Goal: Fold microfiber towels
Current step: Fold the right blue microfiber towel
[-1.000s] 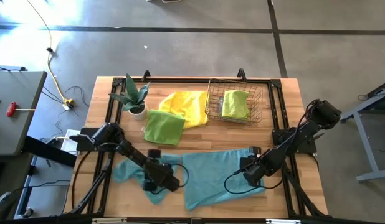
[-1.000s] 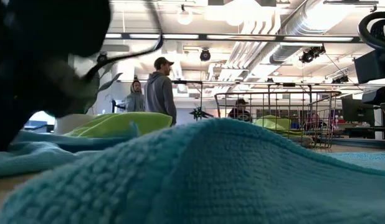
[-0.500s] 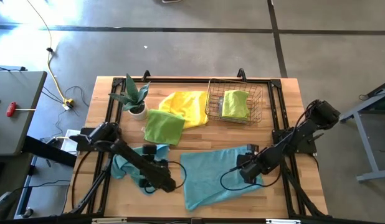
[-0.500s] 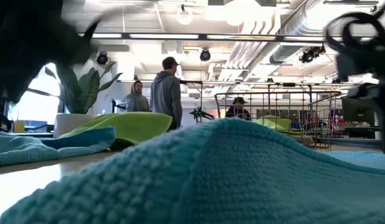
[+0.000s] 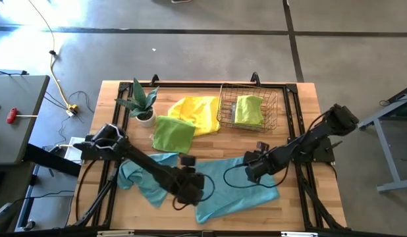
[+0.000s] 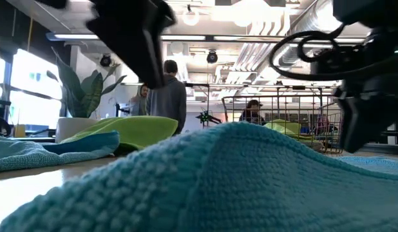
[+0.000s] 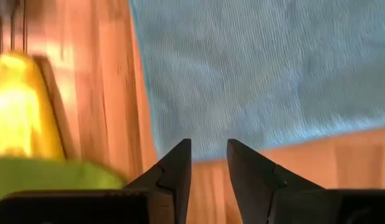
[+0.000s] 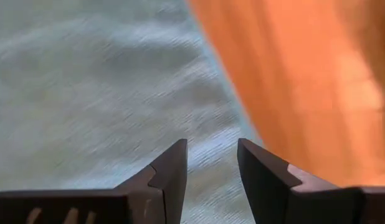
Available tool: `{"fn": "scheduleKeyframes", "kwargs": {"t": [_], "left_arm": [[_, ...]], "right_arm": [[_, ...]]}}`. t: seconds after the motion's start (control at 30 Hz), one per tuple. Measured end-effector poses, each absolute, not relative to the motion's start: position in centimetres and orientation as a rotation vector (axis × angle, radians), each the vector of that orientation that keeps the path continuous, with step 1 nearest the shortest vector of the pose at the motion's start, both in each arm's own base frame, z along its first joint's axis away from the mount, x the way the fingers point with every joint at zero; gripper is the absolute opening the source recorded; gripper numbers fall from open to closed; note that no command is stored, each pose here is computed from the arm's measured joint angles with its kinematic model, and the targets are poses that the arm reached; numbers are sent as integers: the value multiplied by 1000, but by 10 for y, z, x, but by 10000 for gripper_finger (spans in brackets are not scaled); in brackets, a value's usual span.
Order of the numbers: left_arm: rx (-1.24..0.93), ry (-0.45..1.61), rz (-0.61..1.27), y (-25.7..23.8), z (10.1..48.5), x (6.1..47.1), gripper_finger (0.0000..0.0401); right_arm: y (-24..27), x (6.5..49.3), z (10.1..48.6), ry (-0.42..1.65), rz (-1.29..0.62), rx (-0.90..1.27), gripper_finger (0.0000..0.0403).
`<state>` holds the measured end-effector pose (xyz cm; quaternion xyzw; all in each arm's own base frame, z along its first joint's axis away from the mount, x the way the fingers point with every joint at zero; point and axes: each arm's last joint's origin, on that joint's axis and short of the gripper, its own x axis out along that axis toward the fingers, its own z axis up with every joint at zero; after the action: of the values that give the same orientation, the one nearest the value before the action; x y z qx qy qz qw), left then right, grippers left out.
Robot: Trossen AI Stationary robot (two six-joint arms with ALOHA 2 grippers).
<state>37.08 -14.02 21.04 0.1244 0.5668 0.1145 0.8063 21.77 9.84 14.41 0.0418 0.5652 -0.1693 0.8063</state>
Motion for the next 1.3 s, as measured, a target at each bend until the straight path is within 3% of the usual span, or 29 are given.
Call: {"fn": "scheduleKeyframes", "kwargs": {"t": [0.27,0.47,0.7,1.03,1.3], "left_arm": [[124,1075,126,-111,184,398,94],[-34,1036,28,-107,151,393,94],[-60,1091,83,-100,126,376,94],[-3,1157,170,-73,117,369,94],[72,1250,304,-45,120,360,94]], "right_arm": [[87,220,146,1256,-364,128,134],[99,208,147,1426,-199,220,133],[112,196,146,1502,-142,201,133],[92,207,147,1327,-333,1,133],[62,218,148,1304,-419,-118,133]]}}
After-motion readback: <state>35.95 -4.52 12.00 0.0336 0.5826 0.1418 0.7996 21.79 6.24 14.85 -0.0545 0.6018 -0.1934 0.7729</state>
